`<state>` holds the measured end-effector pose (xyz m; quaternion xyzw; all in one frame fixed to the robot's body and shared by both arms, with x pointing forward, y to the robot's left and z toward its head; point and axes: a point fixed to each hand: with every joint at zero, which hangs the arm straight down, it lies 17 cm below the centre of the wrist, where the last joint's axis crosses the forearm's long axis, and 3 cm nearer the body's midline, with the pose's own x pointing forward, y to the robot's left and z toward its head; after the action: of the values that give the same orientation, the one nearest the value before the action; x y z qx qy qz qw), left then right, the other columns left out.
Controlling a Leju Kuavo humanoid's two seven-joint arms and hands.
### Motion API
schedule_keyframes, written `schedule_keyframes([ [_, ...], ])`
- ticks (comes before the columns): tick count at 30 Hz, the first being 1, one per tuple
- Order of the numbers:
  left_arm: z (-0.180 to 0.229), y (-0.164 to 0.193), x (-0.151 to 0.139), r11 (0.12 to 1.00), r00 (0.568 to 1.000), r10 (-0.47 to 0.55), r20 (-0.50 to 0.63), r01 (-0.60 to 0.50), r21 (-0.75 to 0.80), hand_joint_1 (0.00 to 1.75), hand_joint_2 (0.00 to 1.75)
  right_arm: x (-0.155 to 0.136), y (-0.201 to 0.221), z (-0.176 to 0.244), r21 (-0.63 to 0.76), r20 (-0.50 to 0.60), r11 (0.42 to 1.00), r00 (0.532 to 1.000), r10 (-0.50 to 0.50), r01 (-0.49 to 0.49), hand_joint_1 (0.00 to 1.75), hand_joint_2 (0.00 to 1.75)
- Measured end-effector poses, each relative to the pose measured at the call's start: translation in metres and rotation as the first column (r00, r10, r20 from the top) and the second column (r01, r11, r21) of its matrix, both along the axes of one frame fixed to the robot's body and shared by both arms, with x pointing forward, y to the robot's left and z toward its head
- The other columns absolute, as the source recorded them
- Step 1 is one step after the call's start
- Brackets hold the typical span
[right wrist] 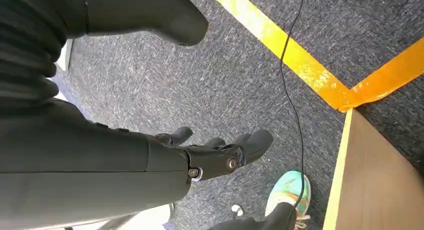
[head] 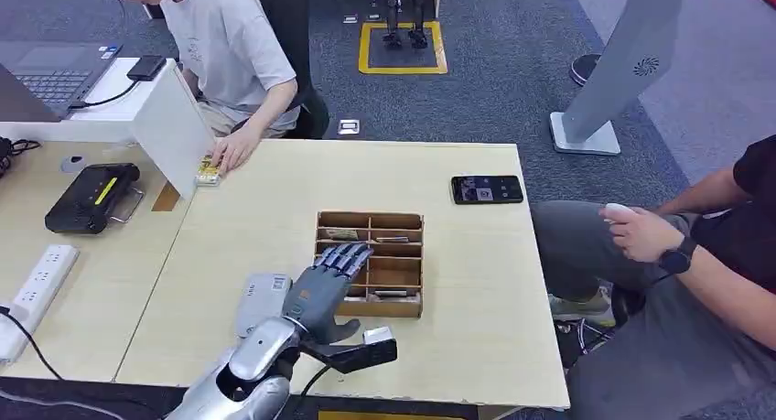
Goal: Pass the card to the sensor for recognition and then transmit it.
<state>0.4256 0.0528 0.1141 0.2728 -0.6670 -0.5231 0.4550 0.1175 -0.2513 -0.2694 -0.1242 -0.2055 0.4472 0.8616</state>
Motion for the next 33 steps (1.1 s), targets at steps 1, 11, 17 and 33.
schedule_keyframes([
  [1,0.000,0.000,0.001,1.000,1.000,0.004,-0.002,-0.004,-0.003,0.00,1.75,0.000,0.000,0.000,0.000,0.000,1.000,1.000,0.002,-0.002,0.00,1.75],
  [11,-0.001,0.002,0.008,0.997,0.999,0.013,-0.046,-0.016,-0.079,0.00,1.75,0.001,0.001,0.000,-0.002,0.000,1.000,1.000,0.002,-0.002,0.00,1.75],
  [17,0.002,-0.005,0.005,0.994,0.998,-0.015,-0.061,0.008,-0.111,0.00,1.75,0.002,0.003,0.001,0.005,0.004,1.000,1.000,-0.003,0.003,0.00,1.75],
  [33,0.008,-0.013,-0.001,0.991,0.997,-0.063,-0.052,0.057,-0.119,0.00,1.75,0.003,0.005,0.001,0.011,0.007,1.000,1.000,-0.010,0.010,0.00,1.75],
])
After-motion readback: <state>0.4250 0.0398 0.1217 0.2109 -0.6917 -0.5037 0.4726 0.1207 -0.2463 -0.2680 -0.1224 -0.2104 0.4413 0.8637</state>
